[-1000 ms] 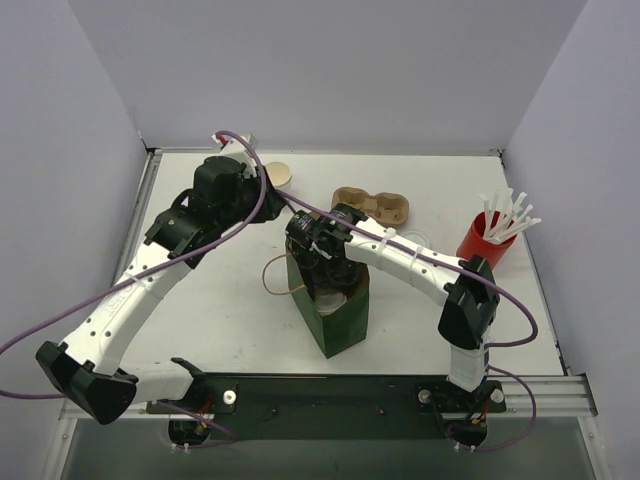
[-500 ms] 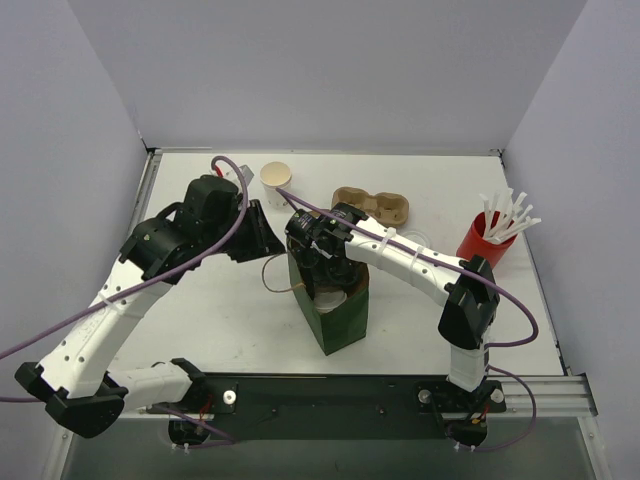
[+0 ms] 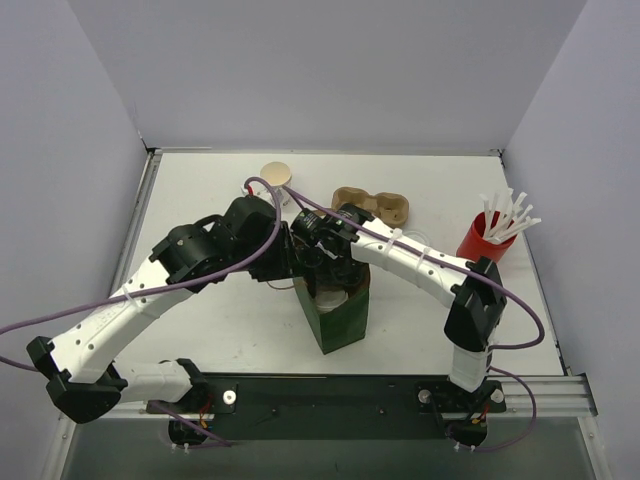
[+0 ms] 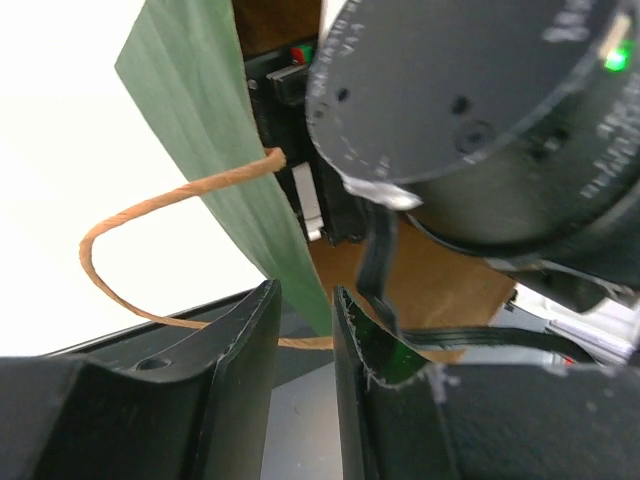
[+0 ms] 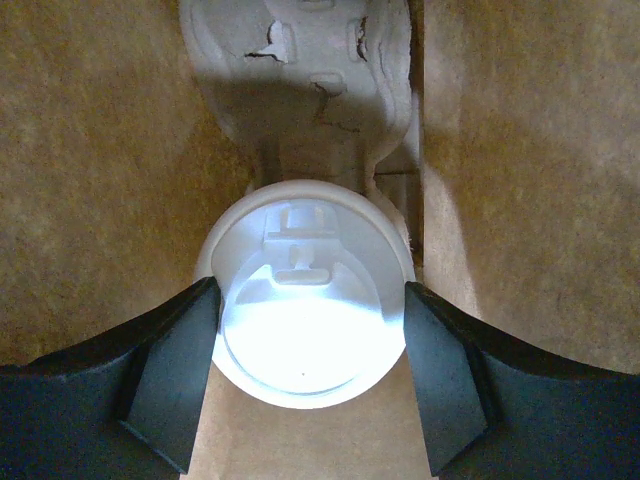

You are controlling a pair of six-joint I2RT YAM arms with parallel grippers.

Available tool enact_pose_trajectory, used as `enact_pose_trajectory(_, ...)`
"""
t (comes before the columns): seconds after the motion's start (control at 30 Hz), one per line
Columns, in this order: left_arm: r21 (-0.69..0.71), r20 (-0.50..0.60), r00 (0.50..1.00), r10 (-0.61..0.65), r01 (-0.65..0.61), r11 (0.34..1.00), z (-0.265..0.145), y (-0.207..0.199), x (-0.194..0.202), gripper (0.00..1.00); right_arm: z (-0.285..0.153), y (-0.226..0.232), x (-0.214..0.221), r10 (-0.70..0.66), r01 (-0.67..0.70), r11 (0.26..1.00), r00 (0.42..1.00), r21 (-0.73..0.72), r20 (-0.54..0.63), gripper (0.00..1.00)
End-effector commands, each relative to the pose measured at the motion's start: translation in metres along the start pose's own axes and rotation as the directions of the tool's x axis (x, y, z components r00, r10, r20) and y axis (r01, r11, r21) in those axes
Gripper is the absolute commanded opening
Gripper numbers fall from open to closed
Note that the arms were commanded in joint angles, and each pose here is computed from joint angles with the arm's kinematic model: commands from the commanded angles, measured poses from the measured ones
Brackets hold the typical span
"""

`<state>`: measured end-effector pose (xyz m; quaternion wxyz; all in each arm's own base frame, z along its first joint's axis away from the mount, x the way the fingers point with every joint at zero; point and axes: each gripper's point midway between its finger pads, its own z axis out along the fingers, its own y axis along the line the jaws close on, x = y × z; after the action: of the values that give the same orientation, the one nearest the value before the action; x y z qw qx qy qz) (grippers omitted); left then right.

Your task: Pack the takeout coffee

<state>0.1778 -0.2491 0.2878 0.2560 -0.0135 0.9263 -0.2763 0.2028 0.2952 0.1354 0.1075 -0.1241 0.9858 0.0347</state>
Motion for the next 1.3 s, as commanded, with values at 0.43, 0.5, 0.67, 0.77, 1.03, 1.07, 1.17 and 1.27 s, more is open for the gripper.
enact_pose_trajectory(0.43,-0.044,0.075,0.996,0.047,-0.044,0.998,0.021,-0.007,-0.02,0.4,-0.014,-0.012,0.004,0.031,-0.031,1.0,0.999,0.005,0.021,0.31)
enact_pose_trajectory(0.5,-0.079,0.054,0.997,0.062,-0.058,0.995,0.027,-0.003,-0.017,0.39,-0.013,-0.012,0.004,0.031,-0.031,0.999,0.999,0.008,0.019,0.31)
enact_pose_trajectory(0.67,-0.173,0.073,0.993,0.097,-0.083,0.981,0.027,0.013,-0.023,0.19,-0.013,-0.009,0.005,0.032,-0.032,0.999,0.999,-0.014,0.0,0.31)
enact_pose_trajectory(0.77,-0.2,0.098,0.987,0.126,-0.104,0.974,0.024,0.014,-0.032,0.0,-0.015,-0.005,0.006,0.027,-0.027,0.999,1.0,-0.03,-0.013,0.31)
enact_pose_trajectory(1.03,-0.203,0.211,0.968,0.138,-0.095,0.975,0.019,0.007,-0.05,0.0,-0.025,0.001,0.01,0.002,-0.004,0.999,0.999,-0.044,-0.045,0.31)
enact_pose_trajectory(1.07,-0.207,0.224,0.965,0.137,-0.09,0.974,0.018,0.006,-0.052,0.0,-0.025,-0.001,0.012,-0.002,0.0,0.999,0.998,-0.034,-0.057,0.31)
enact_pose_trajectory(1.17,-0.192,0.282,0.953,0.106,-0.052,0.98,0.012,0.002,-0.058,0.0,-0.028,-0.001,0.013,-0.012,0.011,1.0,0.998,-0.025,-0.069,0.31)
enact_pose_trajectory(1.27,-0.176,0.318,0.945,0.074,-0.019,0.984,0.011,-0.001,-0.06,0.0,-0.029,-0.001,0.014,-0.014,0.013,1.0,0.997,-0.02,-0.071,0.31)
